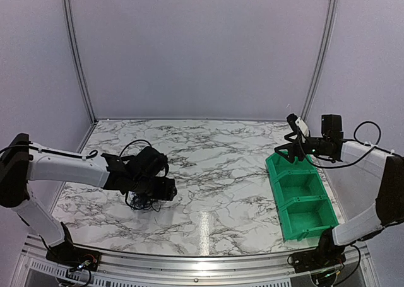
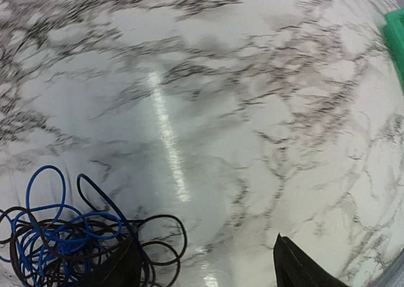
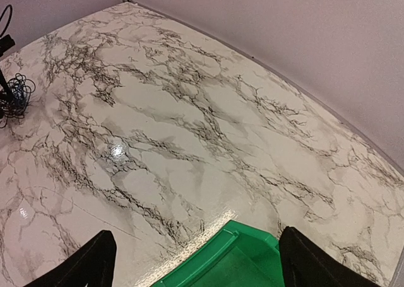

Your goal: Untangle the cables

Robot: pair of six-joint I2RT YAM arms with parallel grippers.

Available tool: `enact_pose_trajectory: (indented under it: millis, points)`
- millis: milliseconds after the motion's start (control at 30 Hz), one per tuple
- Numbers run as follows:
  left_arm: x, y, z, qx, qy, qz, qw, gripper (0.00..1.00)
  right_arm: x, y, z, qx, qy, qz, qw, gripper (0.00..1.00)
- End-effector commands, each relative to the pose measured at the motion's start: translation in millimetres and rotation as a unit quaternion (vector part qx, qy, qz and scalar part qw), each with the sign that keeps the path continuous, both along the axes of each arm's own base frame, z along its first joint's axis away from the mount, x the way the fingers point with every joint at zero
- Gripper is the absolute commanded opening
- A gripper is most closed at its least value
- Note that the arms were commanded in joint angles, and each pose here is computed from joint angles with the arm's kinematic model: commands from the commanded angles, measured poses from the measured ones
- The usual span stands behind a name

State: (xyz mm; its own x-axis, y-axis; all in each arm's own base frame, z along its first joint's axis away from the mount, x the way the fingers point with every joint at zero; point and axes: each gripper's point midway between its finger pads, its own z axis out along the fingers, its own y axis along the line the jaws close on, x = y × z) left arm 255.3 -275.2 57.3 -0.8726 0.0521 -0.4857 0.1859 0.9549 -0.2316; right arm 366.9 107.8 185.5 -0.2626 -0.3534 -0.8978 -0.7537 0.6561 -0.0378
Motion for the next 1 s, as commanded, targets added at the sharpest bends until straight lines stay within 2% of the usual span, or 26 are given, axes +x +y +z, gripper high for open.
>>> enact_pose_trajectory:
  millis: [0,67,233,333,433,533,600,667,733,833,900,967]
  points:
    - [-6,-54,67,-0.044,-0.083,-0.126,0.988,0.75,5,4,15,-0.003,-0.017,0.010,1.000,0.89]
    - [1,-42,92,-0.026,-0.128,-0.123,0.984,0.80,4,5,14,-0.002,-0.016,0.011,1.000,0.89]
    - [21,11,128,0.090,-0.226,-0.093,0.965,0.97,-2,22,22,0.004,-0.026,0.036,0.999,0.84]
    - [37,34,140,0.126,-0.252,-0.075,0.957,0.99,-10,54,37,0.008,-0.039,0.069,0.997,0.82]
    - [60,55,140,0.128,-0.238,-0.043,0.962,0.98,-25,99,49,0.003,-0.051,0.124,0.991,0.74]
    - [66,61,127,0.057,-0.207,-0.024,0.976,0.96,-52,156,42,-0.041,-0.054,0.213,0.975,0.62]
    - [61,51,121,-0.012,-0.194,-0.044,0.980,0.97,-62,184,35,-0.071,-0.050,0.252,0.964,0.51]
    - [62,42,125,-0.046,-0.185,-0.051,0.980,0.97,-71,209,20,-0.095,-0.035,0.287,0.953,0.43]
    - [65,42,127,-0.046,-0.158,-0.032,0.986,0.99,-76,231,4,-0.124,-0.023,0.311,0.942,0.39]
    - [67,47,130,-0.004,-0.124,-0.031,0.992,0.99,-83,262,-13,-0.151,-0.003,0.345,0.926,0.36]
    - [69,46,142,0.030,-0.117,-0.057,0.991,0.99,-82,280,-15,-0.151,0.009,0.357,0.922,0.36]
    - [74,54,157,0.058,-0.144,-0.061,0.986,0.99,-77,296,-17,-0.149,0.017,0.366,0.918,0.36]
